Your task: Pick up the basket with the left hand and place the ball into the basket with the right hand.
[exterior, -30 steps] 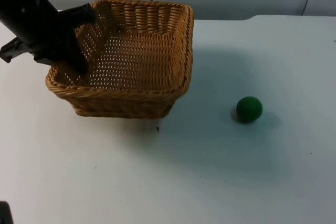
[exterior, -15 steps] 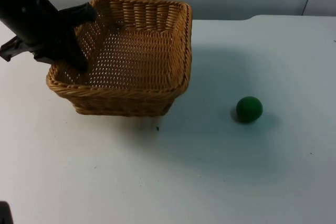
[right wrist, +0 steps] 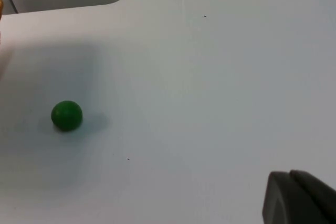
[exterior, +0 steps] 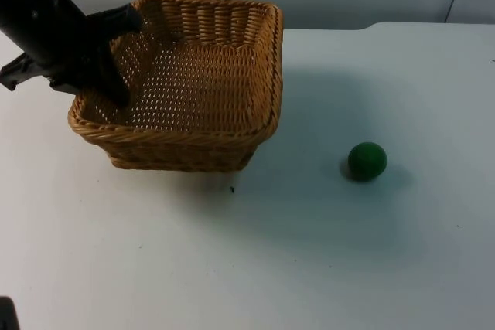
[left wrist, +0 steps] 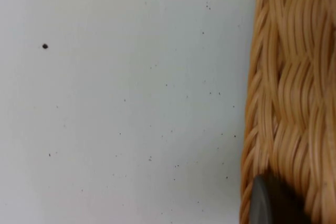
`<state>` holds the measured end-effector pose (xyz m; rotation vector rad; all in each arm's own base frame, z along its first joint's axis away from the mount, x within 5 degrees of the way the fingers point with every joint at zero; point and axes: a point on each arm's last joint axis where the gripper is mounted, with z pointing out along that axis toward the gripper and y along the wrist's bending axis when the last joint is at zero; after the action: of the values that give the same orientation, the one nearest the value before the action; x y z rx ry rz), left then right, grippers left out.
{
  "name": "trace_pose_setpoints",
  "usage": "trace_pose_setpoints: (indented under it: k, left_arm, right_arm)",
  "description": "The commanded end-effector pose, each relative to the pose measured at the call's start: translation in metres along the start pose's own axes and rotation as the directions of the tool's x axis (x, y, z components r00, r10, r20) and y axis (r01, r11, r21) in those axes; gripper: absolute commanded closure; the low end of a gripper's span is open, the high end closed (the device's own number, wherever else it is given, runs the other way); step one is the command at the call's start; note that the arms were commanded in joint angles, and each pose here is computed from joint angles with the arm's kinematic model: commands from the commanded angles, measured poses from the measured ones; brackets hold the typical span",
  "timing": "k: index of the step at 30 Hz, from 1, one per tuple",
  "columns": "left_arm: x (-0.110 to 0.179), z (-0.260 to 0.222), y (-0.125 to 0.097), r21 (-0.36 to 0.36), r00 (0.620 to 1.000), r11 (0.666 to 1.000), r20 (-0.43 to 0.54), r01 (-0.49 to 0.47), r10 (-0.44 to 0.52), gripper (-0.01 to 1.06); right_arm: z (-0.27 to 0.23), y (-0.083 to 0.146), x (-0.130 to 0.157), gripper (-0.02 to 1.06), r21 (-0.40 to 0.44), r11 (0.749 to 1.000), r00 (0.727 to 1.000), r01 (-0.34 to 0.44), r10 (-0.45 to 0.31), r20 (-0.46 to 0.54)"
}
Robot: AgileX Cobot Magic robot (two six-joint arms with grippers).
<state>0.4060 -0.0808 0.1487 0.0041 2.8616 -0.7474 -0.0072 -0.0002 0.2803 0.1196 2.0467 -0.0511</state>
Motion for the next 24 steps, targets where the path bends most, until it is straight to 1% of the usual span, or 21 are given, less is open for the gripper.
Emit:
trace_pose_setpoints:
  k: [1,3,5,6,7,8,9,12,13,14,16,17,18,19,21,22,23,24]
  left_arm:
    - [-0.004,-0.008,-0.007,0.023,0.999,1.0,0.035,0.01,-0.011,1.05]
    - [-0.004,-0.008,-0.007,0.023,0.999,1.0,0.035,0.01,-0.011,1.05]
    - [-0.004,-0.008,-0.007,0.023,0.999,1.0,0.035,0.01,-0.011,1.05]
    - [-0.004,-0.008,-0.007,0.023,0.999,1.0,0.035,0.01,-0.011,1.05]
    - [-0.004,-0.008,-0.007,0.023,0.999,1.0,0.035,0.01,-0.011,1.05]
    - [-0.004,-0.008,-0.007,0.023,0.999,1.0,0.035,0.01,-0.011,1.05]
    - [-0.004,-0.008,-0.006,0.022,0.999,1.0,0.035,0.008,-0.009,1.05]
    - [-0.005,-0.008,-0.006,0.016,0.999,1.0,0.052,0.009,-0.01,1.05]
    - [-0.005,-0.008,-0.006,0.016,0.999,1.0,0.052,0.009,-0.01,1.05]
    - [-0.006,-0.008,-0.006,0.013,0.998,1.0,0.061,0.009,-0.01,1.05]
    - [-0.008,-0.008,-0.004,0.003,0.996,1.0,0.084,0.009,-0.009,1.05]
    - [-0.008,-0.008,-0.004,0.003,0.996,1.0,0.084,0.009,-0.009,1.05]
    - [-0.009,-0.008,-0.004,-0.001,0.996,1.0,0.093,0.009,-0.009,1.05]
    - [-0.01,-0.008,-0.004,-0.004,0.995,1.0,0.103,0.01,-0.009,1.05]
    - [-0.012,-0.008,-0.003,-0.012,0.992,1.0,0.127,0.011,-0.009,1.05]
    - [-0.012,-0.008,-0.003,-0.012,0.992,1.0,0.127,0.011,-0.009,1.05]
    - [-0.013,-0.009,-0.003,-0.016,0.99,1.0,0.139,0.011,-0.009,1.05]
    - [-0.014,-0.009,-0.002,-0.02,0.989,1.0,0.15,0.012,-0.009,1.05]
  right_arm:
    - [0.001,0.0,0.001,1.04,-0.003,1.0,1.0,0.009,-0.009,-0.002]
    - [0.001,0.0,0.001,1.04,-0.003,1.0,1.0,0.009,-0.009,0.0]
    - [0.002,-0.001,-0.006,1.04,0.009,1.0,1.0,0.016,-0.016,0.01]
    - [0.004,-0.001,-0.014,1.04,0.008,1.0,1.0,0.017,-0.017,0.018]
    - [0.007,0.0,-0.024,1.04,0.003,1.0,0.999,0.015,-0.015,0.047]
    - [0.007,0.0,-0.024,1.04,0.003,1.0,0.999,0.015,-0.015,0.047]
    - [0.011,0.0,-0.035,1.04,0.002,1.0,0.998,0.015,-0.015,0.065]
    - [0.031,0.001,-0.063,1.04,0.008,1.0,0.998,0.024,-0.024,0.064]
    - [0.031,0.001,-0.063,1.04,0.008,1.0,0.998,0.024,-0.024,0.064]
    - [0.041,0.001,-0.073,1.04,0.012,1.0,0.998,0.029,-0.029,0.049]
    - [0.07,0.002,-0.094,1.04,0.008,1.0,0.999,0.029,-0.029,-0.032]
    - [0.07,0.002,-0.094,1.04,0.008,1.0,0.999,0.029,-0.029,-0.032]
    - [0.085,0.003,-0.101,1.04,0.007,1.0,0.995,0.029,-0.028,-0.096]
    - [0.101,0.003,-0.106,1.03,0.007,1.0,0.985,0.03,-0.029,-0.173]
    - [0.128,0.003,-0.114,0.94,0.002,0.999,0.946,0.053,-0.05,-0.321]
    - [0.128,0.003,-0.114,0.94,0.002,0.999,0.946,0.053,-0.05,-0.321]
    - [0.144,0.003,-0.115,0.86,-0.008,0.997,0.917,0.072,-0.07,-0.392]
    - [0.158,0.006,-0.117,0.77,-0.028,0.995,0.893,0.091,-0.094,-0.44]
